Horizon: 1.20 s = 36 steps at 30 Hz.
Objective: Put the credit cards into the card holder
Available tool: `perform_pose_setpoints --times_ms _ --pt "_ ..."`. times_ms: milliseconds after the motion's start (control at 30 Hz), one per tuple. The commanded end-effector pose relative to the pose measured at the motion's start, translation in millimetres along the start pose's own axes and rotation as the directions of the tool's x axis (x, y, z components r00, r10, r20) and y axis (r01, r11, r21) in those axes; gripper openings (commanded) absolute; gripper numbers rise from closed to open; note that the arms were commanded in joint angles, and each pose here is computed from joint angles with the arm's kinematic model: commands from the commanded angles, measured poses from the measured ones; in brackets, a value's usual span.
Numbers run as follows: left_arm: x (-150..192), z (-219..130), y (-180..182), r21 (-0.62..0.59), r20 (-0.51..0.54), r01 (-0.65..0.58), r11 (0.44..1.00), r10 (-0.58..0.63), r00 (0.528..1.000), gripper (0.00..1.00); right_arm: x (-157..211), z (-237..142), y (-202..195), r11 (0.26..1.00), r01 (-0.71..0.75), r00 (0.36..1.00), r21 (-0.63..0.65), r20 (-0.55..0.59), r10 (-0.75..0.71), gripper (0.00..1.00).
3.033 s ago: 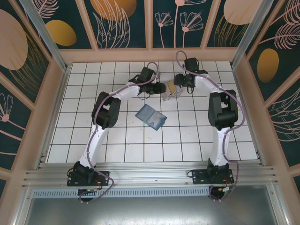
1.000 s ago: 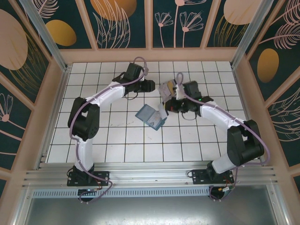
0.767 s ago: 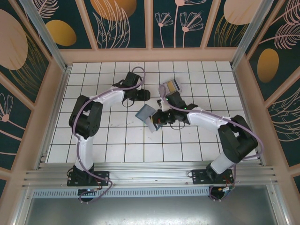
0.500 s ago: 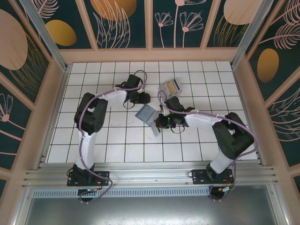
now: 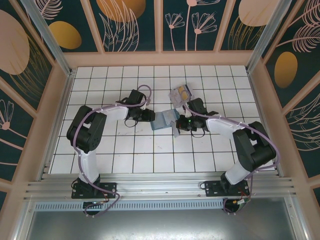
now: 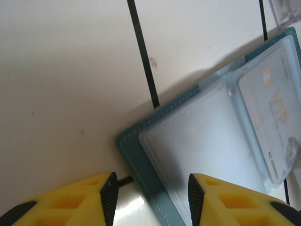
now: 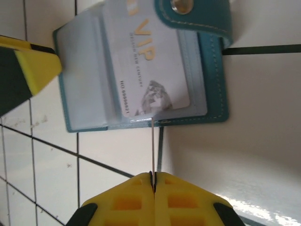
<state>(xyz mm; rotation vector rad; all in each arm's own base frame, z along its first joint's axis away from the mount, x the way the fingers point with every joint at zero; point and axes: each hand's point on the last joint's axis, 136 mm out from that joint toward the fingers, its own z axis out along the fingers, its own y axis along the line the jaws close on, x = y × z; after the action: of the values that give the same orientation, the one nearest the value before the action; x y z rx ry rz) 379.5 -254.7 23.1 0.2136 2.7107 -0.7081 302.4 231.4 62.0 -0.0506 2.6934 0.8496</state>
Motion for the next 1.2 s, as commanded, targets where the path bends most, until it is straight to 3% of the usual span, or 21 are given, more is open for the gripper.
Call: perform_pose_setpoints --times_ms 0,167,267,400,1167 --pt "6.5 -5.3 2.8 -0.033 -0.016 0.032 0.999 -0.033 0.999 0.47 -10.2 -11.9 28.2 0.993 0.051 0.998 -0.108 0.03 -0.048 0.0" --pt "-2.5 -11.5 8.0 -0.078 0.029 0.068 0.995 -0.065 0.997 0.44 -36.7 -2.7 25.0 0.99 0.074 0.993 -0.119 0.105 -0.061 0.0" --pt "7.4 -6.6 18.5 -0.112 0.013 0.076 0.991 -0.075 0.997 0.35 -53.2 4.7 25.2 0.984 0.074 0.989 -0.165 0.141 -0.051 0.0" --pt "19.3 2.2 29.5 -0.143 -0.017 0.081 0.986 -0.084 0.996 0.34 -67.3 19.7 38.5 0.97 0.102 0.987 -0.221 0.144 -0.071 0.0" --pt "40.1 21.7 43.2 -0.159 -0.068 0.101 0.982 -0.113 0.991 0.23 -64.0 60.0 32.5 0.96 0.075 0.997 -0.27 0.052 -0.063 0.0"
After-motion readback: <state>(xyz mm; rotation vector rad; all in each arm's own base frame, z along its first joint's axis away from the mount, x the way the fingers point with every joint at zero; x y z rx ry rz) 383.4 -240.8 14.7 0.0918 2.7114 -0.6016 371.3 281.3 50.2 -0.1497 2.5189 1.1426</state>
